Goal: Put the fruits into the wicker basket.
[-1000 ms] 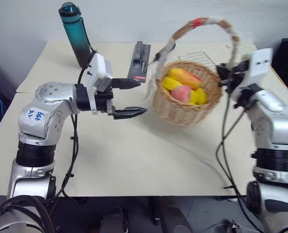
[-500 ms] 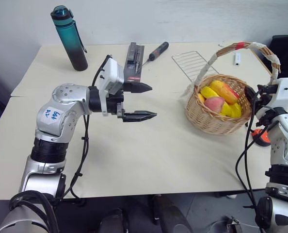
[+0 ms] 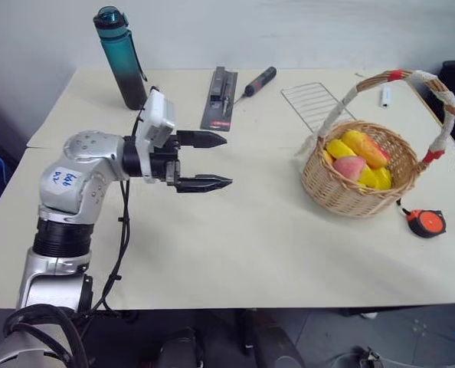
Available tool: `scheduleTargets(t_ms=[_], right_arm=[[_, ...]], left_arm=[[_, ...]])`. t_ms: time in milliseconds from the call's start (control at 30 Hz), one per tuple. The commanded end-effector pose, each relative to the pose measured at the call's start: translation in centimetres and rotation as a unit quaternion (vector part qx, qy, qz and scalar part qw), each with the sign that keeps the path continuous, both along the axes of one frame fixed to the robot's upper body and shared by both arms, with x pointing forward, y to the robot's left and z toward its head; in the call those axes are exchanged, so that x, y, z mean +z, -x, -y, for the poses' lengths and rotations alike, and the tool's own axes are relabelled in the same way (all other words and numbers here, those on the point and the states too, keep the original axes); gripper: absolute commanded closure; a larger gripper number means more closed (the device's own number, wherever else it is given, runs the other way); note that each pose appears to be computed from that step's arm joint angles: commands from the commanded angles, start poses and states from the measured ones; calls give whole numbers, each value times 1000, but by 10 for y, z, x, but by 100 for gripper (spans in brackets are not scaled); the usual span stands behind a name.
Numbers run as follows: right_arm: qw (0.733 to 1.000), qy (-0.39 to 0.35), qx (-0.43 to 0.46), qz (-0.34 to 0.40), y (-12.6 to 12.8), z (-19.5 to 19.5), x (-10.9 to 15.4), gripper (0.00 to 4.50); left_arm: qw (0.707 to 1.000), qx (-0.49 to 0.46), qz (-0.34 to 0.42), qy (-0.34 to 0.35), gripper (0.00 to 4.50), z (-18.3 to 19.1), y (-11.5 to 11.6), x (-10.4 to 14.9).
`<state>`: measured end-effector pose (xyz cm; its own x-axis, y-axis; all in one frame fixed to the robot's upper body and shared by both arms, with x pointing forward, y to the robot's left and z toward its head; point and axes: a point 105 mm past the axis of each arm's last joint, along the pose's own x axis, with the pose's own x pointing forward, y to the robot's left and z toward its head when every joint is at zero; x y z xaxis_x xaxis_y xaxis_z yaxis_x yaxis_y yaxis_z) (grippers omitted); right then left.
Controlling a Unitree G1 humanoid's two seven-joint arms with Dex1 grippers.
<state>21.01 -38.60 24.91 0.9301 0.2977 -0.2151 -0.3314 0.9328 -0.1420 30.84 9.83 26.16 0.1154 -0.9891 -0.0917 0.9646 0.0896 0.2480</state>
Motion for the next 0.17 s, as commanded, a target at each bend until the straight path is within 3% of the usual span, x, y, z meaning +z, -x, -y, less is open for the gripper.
scheduleTargets(t_ms=[33,167], right_arm=[[997,-8,76,-6,26,-22,27,3],[995,-14,98,-20,29,-36,17,3]], left_arm=[[1000,-20,10,1,0,-13,11,10],[1000,-18,8,-3,0,-20,12,14]])
